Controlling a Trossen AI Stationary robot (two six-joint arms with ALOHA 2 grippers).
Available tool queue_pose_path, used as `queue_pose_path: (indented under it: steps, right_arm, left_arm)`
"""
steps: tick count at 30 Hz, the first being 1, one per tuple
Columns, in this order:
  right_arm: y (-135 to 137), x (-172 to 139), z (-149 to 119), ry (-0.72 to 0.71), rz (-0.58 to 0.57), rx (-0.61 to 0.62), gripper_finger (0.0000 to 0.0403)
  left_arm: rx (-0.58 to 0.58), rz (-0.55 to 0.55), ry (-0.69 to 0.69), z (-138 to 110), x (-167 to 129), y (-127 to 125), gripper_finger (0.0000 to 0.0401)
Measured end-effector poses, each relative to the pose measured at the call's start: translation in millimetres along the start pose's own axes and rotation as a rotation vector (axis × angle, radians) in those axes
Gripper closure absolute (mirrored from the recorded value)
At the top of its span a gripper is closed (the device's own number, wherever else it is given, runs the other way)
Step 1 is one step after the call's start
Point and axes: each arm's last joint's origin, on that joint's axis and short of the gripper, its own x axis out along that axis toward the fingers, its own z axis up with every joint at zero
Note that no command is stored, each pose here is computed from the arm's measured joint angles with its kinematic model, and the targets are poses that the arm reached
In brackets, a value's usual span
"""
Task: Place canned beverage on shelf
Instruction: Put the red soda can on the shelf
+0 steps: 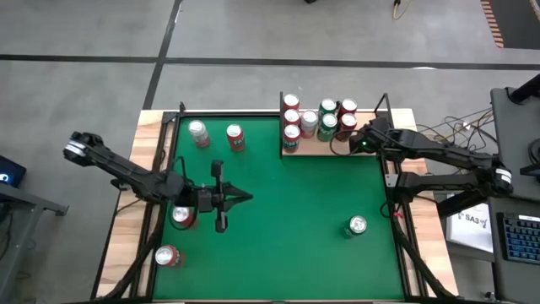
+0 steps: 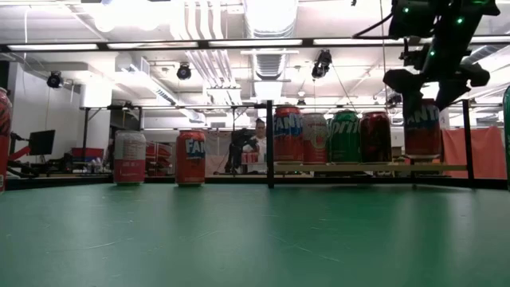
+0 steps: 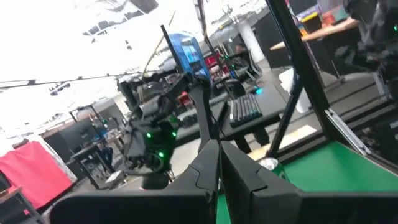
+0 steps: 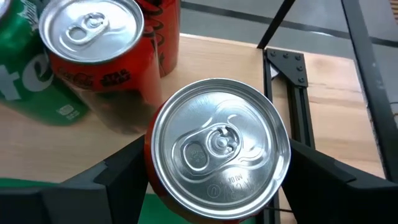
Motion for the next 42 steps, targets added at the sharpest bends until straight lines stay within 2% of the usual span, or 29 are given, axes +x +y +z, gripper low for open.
queue_pose_path:
  steps: [6,9,22,30,37,42]
  right_arm:
    - [4.6,9.5,-5.6,0.026,-0.038,0.003,0.0117]
    - [6.9,12.0,-5.9,0.027,-0.051,0.009,0.0116]
    - [7.5,15.2,-2.3,-0.016,-0.081,0.012,0.0066]
    - [6.9,15.1,1.6,-0.048,-0.085,0.017,0.006]
    - [9.0,-1.5,21.3,-0.107,-0.049,0.018,0.0065]
    - [11.6,-25.1,45.2,-0.152,0.029,0.005,0.0074]
  left_arm:
    - [0.006,-0.017,0.034,0.6,-5.6,3.0,0.0401]
    - [0.006,0.014,0.054,0.6,-6.5,4.5,0.0401]
    - [0.05,0.069,0.088,0.1,-7.2,6.9,0.0401]
    - [0.066,0.071,0.086,0.9,-7.9,7.7,0.0401]
    - [0.072,0.076,0.08,2.5,-9.3,9.4,0.0401]
    - [0.075,0.082,0.079,2.6,-9.6,11.1,0.0401]
